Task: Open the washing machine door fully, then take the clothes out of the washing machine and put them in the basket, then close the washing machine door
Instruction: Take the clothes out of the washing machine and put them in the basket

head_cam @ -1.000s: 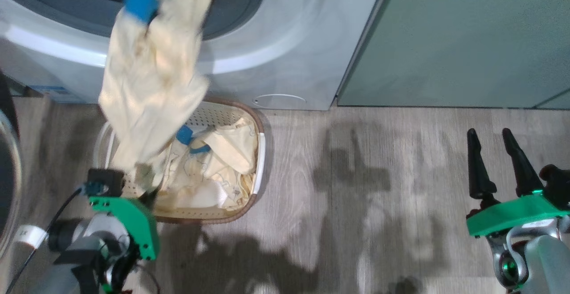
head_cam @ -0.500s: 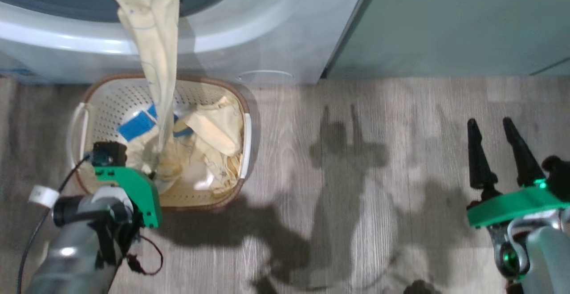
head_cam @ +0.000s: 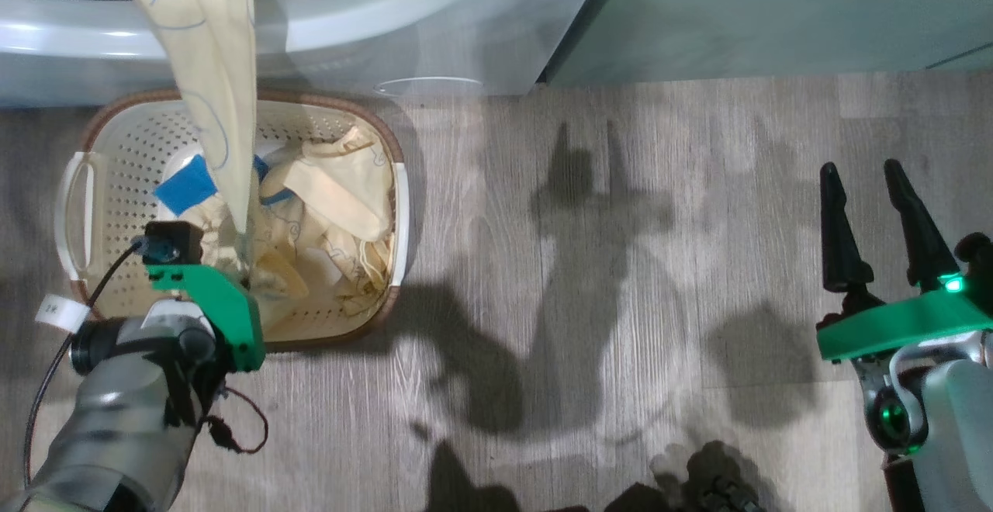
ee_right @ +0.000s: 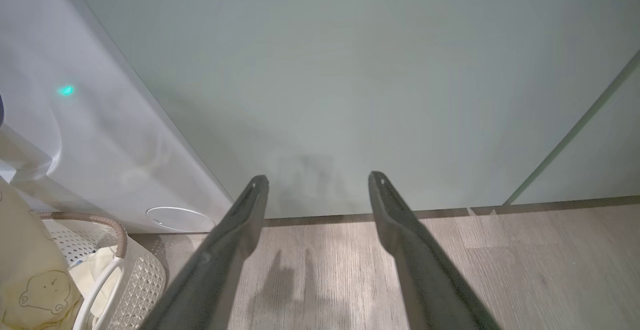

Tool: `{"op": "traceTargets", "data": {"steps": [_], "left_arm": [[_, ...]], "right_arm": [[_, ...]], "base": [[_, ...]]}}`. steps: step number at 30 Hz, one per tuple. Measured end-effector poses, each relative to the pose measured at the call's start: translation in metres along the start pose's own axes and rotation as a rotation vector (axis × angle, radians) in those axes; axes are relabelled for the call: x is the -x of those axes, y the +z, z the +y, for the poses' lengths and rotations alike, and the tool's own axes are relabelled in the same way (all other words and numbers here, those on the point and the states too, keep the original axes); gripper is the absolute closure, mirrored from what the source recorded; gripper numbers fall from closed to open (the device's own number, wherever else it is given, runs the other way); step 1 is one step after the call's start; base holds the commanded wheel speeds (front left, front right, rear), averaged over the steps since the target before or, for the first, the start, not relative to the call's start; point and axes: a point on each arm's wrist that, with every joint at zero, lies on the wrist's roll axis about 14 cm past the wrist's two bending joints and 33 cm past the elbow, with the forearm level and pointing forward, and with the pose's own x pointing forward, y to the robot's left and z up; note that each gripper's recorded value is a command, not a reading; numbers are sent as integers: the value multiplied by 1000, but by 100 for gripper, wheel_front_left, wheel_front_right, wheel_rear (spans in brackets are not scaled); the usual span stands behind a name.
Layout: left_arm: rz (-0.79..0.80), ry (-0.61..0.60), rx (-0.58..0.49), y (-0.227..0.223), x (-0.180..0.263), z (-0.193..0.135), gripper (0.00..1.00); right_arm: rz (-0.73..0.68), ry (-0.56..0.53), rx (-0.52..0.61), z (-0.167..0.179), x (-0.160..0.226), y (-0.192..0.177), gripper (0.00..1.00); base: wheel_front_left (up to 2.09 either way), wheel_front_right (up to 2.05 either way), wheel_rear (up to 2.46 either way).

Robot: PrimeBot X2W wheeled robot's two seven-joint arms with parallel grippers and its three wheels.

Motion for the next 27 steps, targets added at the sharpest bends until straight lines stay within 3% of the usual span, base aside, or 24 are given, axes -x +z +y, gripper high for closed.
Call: {"op": "traceTargets", "data": {"steps": [3,4,5,7,8,9,10,18,27], "left_arm": [[-53,-1,4,9,-2,-1,100],[-71,0,4,12,-2,-1,93],[-87,1,5,14,-1,-1,79],[-105,2,6,16,1,-1,65],[-123,-3,7,19,3,-2,55],[-145,-3,10,23,5,-2,22],[-165,-1,12,27,6,-2,0],[-327,8,40,65,25,1,0],[-726,-8,107,177,86,1,0]], "right_arm": [[-2,0,1,0,-2,0,0],[-2,1,1,0,-2,1,0],[-3,1,0,0,-2,1,0],[-8,4,-1,1,-2,3,0],[-12,5,-1,2,-2,4,0],[-17,7,-3,3,-2,6,0],[-21,9,-3,3,-2,8,0],[-51,25,-10,9,1,19,0],[-88,47,-20,18,6,34,0]], "base": [[0,0,0],[0,0,0],[0,0,0],[0,0,0],[0,0,0],[0,0,0],[0,0,0],[0,0,0],[0,0,0]]}}
